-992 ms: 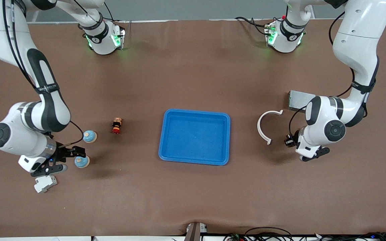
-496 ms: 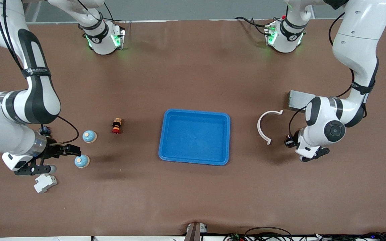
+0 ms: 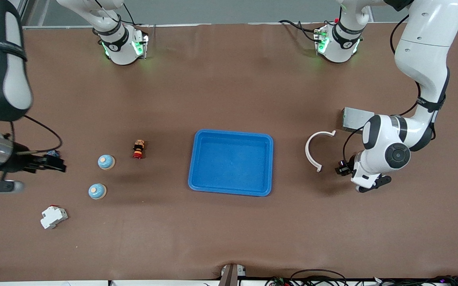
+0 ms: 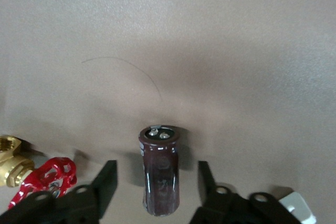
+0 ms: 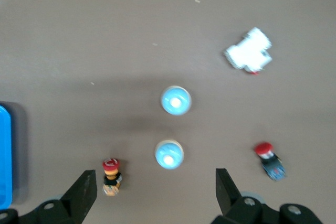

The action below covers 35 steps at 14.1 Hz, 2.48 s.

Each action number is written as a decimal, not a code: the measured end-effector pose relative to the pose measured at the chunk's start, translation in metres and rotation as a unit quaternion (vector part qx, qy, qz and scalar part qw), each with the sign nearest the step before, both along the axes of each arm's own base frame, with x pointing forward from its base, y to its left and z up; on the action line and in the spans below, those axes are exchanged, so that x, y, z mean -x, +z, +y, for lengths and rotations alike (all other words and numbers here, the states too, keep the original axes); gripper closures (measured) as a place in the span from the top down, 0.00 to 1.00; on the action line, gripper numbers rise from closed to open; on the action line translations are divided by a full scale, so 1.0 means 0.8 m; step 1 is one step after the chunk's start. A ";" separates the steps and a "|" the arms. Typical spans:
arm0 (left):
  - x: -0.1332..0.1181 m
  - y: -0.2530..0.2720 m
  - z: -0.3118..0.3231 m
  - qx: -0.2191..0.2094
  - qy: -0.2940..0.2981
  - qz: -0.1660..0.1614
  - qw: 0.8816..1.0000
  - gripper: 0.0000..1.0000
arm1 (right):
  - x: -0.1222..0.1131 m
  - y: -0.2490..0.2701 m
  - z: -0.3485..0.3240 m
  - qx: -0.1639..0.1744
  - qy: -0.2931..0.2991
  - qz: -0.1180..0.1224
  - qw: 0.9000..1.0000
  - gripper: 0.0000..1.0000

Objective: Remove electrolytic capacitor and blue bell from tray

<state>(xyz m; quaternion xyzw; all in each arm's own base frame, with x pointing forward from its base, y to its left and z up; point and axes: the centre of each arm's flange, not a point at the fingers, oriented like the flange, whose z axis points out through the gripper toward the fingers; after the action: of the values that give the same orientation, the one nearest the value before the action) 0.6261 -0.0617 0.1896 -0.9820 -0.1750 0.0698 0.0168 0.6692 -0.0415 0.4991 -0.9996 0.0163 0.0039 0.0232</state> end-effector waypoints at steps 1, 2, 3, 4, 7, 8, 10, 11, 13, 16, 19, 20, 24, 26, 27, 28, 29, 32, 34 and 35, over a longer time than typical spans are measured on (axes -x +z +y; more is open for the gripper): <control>-0.003 0.006 0.002 0.000 0.001 -0.003 1.000 0.88 | 0.003 0.011 -0.013 0.003 -0.006 -0.001 1.000 1.00; -0.004 0.014 0.005 -0.001 0.003 -0.003 1.000 0.96 | 0.005 0.022 -0.019 0.008 -0.008 -0.007 1.000 1.00; -0.005 0.026 0.009 -0.003 0.005 0.000 1.000 1.00 | 0.010 0.036 -0.019 0.010 -0.008 -0.011 1.000 1.00; -0.004 0.040 0.017 -0.006 0.008 0.005 1.000 1.00 | 0.018 0.051 -0.016 0.010 -0.007 -0.008 1.000 1.00; 0.002 0.094 0.065 -0.007 -0.009 0.024 1.000 1.00 | 0.047 0.105 0.000 0.010 -0.024 -0.012 1.000 1.00; 0.007 0.113 0.089 -0.003 -0.029 0.034 0.999 1.00 | 0.058 0.122 0.007 0.010 -0.030 -0.016 0.999 1.00; 0.021 0.149 0.140 0.016 -0.070 0.051 0.996 1.00 | 0.077 0.142 0.013 0.011 -0.037 -0.019 0.999 1.00; 0.029 0.166 0.162 0.026 -0.086 0.057 0.994 1.00 | 0.084 0.146 0.014 0.011 -0.038 -0.019 0.999 1.00; 0.043 0.197 0.192 0.039 -0.109 0.064 0.991 1.00 | 0.099 0.154 0.016 0.012 -0.038 -0.020 0.999 1.00; 0.054 0.239 0.187 0.049 -0.116 0.060 0.990 1.00 | 0.121 0.169 0.023 0.013 -0.035 -0.019 0.999 1.00; 0.054 0.300 0.175 0.061 -0.117 0.060 0.990 1.00 | 0.130 0.175 0.032 0.014 -0.029 -0.020 0.999 1.00; 0.051 0.327 0.173 0.067 -0.115 0.062 0.989 1.00 | 0.131 0.175 0.036 0.014 -0.028 -0.017 0.999 1.00; 0.040 0.403 0.146 0.066 -0.071 0.042 0.994 1.00 | 0.135 0.170 0.025 0.015 -0.036 -0.002 0.999 1.00; 0.034 0.432 0.102 0.052 -0.091 0.021 0.994 1.00 | 0.138 0.169 0.029 0.015 -0.033 0.005 0.999 1.00; 0.033 0.448 0.079 0.047 -0.101 0.010 0.994 1.00 | 0.139 0.168 0.032 0.015 -0.030 0.009 0.999 1.00; 0.035 0.461 0.061 0.044 -0.111 0.002 0.993 1.00 | 0.140 0.168 0.033 0.015 -0.028 0.014 0.999 1.00; 0.039 0.472 0.051 0.041 -0.115 -0.005 0.993 1.00 | 0.142 0.169 0.033 0.015 -0.027 0.017 0.999 1.00; 0.043 0.496 0.049 0.037 -0.116 -0.022 0.992 1.00 | 0.151 0.177 0.034 0.015 -0.025 0.020 0.999 1.00; 0.042 0.504 0.050 0.037 -0.115 -0.029 0.992 1.00 | 0.156 0.184 0.036 0.015 -0.024 0.015 1.000 1.00; 0.042 0.505 0.049 0.037 -0.116 -0.030 0.992 1.00 | 0.156 0.187 0.036 0.015 -0.023 0.010 1.000 1.00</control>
<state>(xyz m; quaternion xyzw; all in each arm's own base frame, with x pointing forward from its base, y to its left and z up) 0.5922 -0.0225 0.5932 -0.9972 -0.0577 0.0444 -0.0167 0.5447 -0.0124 0.6487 -0.9991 0.0398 0.0130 0.0083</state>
